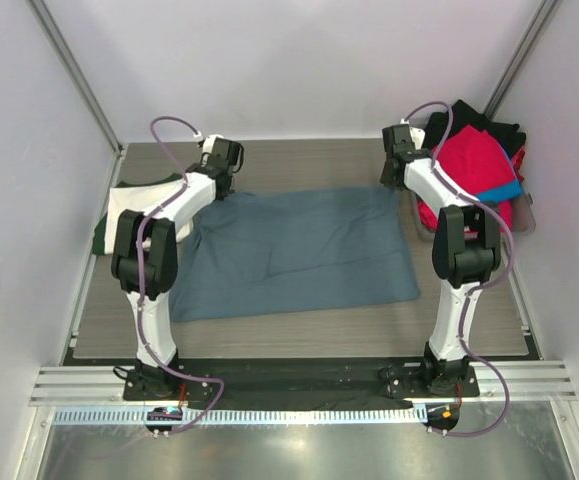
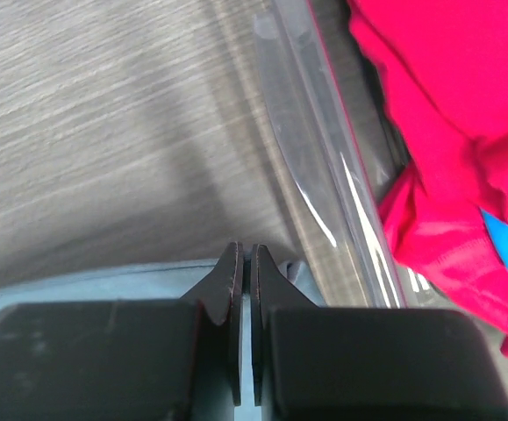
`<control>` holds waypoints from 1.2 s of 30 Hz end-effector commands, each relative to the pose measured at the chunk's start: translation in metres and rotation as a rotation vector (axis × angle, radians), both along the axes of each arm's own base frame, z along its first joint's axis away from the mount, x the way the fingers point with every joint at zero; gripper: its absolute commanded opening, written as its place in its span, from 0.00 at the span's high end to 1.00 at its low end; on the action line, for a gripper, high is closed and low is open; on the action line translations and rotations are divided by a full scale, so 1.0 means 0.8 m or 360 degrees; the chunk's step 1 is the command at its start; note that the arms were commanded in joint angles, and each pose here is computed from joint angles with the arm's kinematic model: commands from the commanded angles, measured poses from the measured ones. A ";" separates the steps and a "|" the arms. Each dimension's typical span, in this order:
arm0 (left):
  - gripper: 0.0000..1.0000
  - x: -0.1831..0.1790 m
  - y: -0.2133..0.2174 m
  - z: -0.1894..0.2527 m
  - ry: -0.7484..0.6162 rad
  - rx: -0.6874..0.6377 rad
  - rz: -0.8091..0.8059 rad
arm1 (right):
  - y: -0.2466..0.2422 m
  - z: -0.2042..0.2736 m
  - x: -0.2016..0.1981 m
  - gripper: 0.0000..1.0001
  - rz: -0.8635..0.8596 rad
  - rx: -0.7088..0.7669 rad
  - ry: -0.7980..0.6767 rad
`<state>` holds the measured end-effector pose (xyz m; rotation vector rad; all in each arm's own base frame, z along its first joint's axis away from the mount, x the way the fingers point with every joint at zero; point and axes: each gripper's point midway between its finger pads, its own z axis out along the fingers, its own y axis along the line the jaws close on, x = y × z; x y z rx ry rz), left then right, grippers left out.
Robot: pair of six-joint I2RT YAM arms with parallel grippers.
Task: Fold and stack the t-shirts
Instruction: Fold the tshirt
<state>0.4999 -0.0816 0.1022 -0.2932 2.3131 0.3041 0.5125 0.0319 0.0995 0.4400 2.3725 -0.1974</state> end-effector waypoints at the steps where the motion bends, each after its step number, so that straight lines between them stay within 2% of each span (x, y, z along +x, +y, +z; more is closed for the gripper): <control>1: 1.00 -0.010 0.017 0.044 -0.0137 0.0043 0.0078 | 0.000 0.058 -0.009 0.99 -0.0009 0.0057 -0.0168; 5: 1.00 -0.040 0.024 0.041 -0.0129 0.0084 0.0119 | -0.001 0.058 -0.031 0.99 0.0001 0.0084 -0.0178; 14: 1.00 -0.079 0.027 0.067 -0.0225 0.0152 0.0161 | -0.006 0.081 -0.082 0.99 -0.0004 0.0111 -0.0237; 19: 1.00 -0.101 0.020 0.070 -0.0264 0.0203 0.0182 | -0.007 0.061 -0.104 0.99 -0.0016 0.0129 -0.0208; 30: 1.00 -0.155 0.020 0.045 -0.0287 0.0222 0.0285 | -0.020 0.037 -0.141 0.99 -0.0106 0.0119 -0.0207; 36: 1.00 -0.188 0.022 0.022 -0.0284 0.0162 0.0388 | -0.027 0.022 -0.166 0.99 -0.0176 0.0128 -0.0223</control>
